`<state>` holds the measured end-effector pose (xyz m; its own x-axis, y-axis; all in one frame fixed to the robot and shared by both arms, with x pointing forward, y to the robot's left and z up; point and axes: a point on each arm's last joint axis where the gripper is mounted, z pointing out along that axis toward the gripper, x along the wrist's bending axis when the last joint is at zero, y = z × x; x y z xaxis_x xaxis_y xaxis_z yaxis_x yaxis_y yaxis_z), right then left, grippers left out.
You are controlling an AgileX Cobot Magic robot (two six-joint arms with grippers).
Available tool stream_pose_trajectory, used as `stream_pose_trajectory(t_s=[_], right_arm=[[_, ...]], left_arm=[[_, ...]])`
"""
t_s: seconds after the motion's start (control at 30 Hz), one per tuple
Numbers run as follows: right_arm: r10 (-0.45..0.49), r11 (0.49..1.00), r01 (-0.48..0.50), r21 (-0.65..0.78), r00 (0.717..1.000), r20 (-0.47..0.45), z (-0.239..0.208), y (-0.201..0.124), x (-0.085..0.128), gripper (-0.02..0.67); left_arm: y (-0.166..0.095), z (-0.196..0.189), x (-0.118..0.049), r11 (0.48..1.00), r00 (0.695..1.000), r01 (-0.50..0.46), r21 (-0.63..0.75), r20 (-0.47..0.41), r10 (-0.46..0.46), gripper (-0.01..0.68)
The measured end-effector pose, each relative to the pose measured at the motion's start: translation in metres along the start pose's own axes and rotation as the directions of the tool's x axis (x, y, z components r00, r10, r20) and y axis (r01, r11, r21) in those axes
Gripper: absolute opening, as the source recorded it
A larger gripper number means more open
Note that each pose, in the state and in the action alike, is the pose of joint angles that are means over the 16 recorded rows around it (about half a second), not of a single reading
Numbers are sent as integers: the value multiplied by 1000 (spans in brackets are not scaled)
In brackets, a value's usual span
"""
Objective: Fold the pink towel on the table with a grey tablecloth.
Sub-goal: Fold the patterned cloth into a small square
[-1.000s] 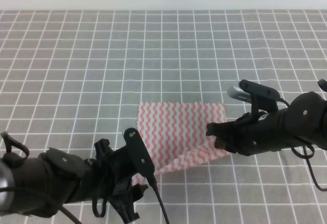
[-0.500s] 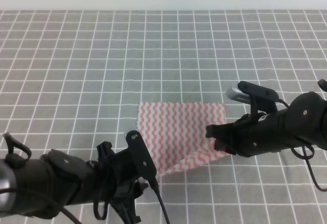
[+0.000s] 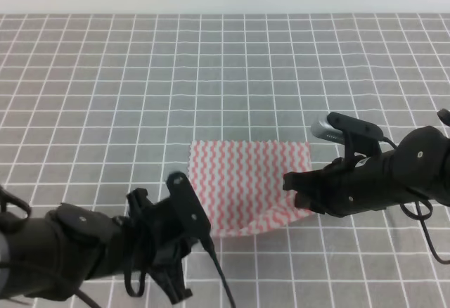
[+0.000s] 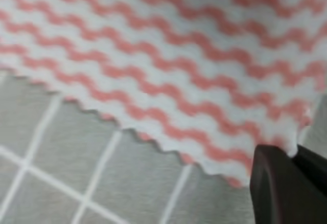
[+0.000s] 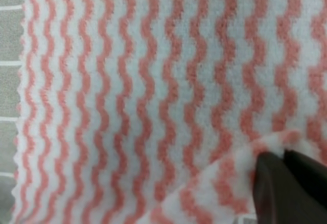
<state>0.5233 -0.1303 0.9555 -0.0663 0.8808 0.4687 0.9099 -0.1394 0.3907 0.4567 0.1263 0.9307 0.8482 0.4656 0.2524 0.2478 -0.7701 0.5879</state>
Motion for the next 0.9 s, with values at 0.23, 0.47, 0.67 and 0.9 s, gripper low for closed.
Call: stream_pose_trajectory(t_s=[0.23,0.47,0.67,0.9], right_arm=[[9,1000,-9,-23,1000,-1,0,2,0,-15],[7,999,-7,-51,1000,-1,-1,7,1,-15],[11,997,-11,-76,1000,4,-3,14,-2,-15],[21,997,-20,-80,1000,12,-2,24,-8,-15]], left_arm=[[12,-3,9,994,993,106,-36,-46,-108,-1],[24,5,20,981,978,188,-57,-79,-192,-1],[33,15,28,976,972,208,-59,-102,-213,-1],[43,28,36,976,970,207,-61,-119,-213,-1]])
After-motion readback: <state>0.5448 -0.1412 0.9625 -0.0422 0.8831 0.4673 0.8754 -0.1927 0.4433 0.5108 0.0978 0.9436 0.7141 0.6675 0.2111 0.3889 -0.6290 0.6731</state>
